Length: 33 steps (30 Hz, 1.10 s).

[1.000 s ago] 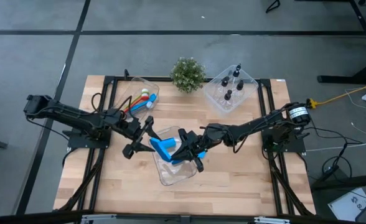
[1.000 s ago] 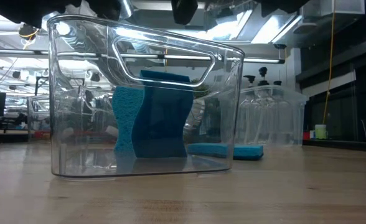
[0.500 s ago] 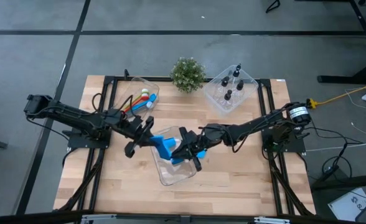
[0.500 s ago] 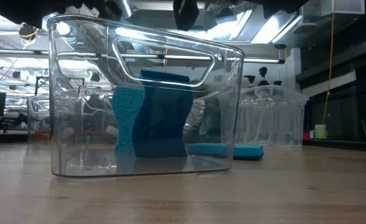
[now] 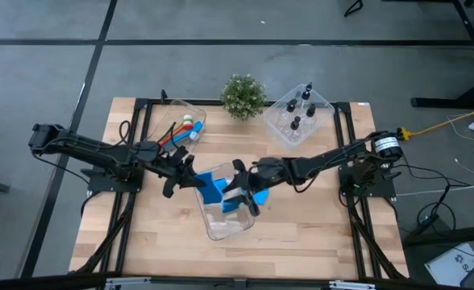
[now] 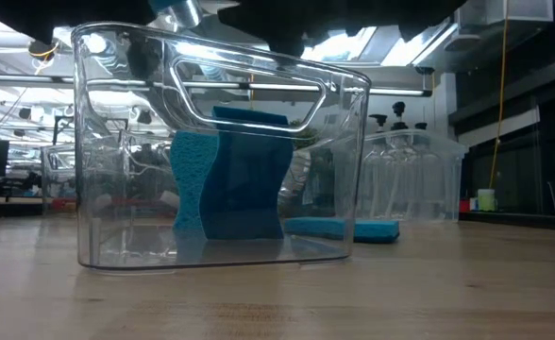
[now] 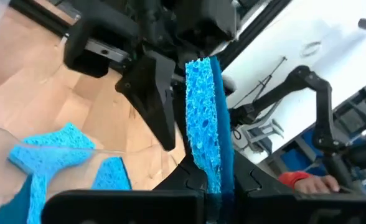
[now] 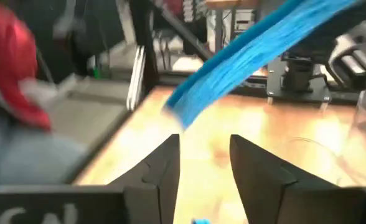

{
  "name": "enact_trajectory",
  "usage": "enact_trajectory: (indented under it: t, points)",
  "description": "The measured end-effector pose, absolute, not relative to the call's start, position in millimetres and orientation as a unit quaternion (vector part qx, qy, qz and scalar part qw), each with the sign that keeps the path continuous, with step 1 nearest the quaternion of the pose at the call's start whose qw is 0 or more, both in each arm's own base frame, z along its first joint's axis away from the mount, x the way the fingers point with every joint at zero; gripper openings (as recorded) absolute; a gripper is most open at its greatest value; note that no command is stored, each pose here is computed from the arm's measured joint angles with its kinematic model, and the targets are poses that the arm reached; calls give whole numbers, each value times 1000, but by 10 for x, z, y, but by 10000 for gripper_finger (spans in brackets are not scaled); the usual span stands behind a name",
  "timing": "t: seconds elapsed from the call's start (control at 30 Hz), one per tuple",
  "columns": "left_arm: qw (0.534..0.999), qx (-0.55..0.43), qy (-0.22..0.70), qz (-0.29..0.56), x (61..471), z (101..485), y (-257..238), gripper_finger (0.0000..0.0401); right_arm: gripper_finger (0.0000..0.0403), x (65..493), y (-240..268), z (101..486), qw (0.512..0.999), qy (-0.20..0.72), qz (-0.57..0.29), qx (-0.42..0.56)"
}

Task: Pick & Place Kitchen Sink Supplies
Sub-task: Put the sponge into the bottom transparent bin

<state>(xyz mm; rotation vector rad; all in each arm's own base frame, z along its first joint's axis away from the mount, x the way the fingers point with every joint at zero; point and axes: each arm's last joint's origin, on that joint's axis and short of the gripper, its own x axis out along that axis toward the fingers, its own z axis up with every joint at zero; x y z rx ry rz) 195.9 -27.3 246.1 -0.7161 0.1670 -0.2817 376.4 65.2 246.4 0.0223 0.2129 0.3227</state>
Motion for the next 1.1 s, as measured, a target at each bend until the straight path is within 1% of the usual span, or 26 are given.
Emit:
enact_trajectory:
  t: [0.07, 0.13, 0.27, 0.43, 0.53, 0.63, 0.73, 0.8, 0.97, 1.1]
  points:
    - [918, -362, 85, -135, 1921, 2478, -268, 8, 141, 3749, 653, 2445, 979, 113, 164, -47]
    - [915, -372, 81, -137, 1883, 2509, -264, 8, 141, 3711, 666, 2455, 979, 128, 138, -84]
    - [913, -382, 77, -123, 1800, 2550, -248, 8, 137, 3582, 702, 2570, 978, 154, 58, -130]
    - [911, -393, 84, -90, 1760, 2532, -227, 8, 137, 3407, 872, 2770, 973, 140, 22, -182]
    - [901, -416, 88, -89, 1773, 2524, -230, 8, 136, 3349, 995, 2795, 953, 141, -9, -269]
    - [889, -439, 96, -85, 1789, 2506, -233, 9, 136, 3307, 1079, 2799, 914, 152, -44, -374]
    - [881, -455, 103, -80, 1810, 2484, -235, 11, 136, 3291, 1122, 2800, 877, 155, -34, -453]
    - [878, -460, 100, -79, 1825, 2484, -235, 11, 136, 3295, 1131, 2800, 860, 150, -17, -488]
    - [872, -473, 84, -88, 1858, 2508, -240, 11, 136, 3305, 1129, 2814, 840, 137, 1, -525]
    - [863, -490, 91, -86, 1876, 2490, -244, 11, 136, 3322, 1100, 2812, 797, 127, 30, -589]
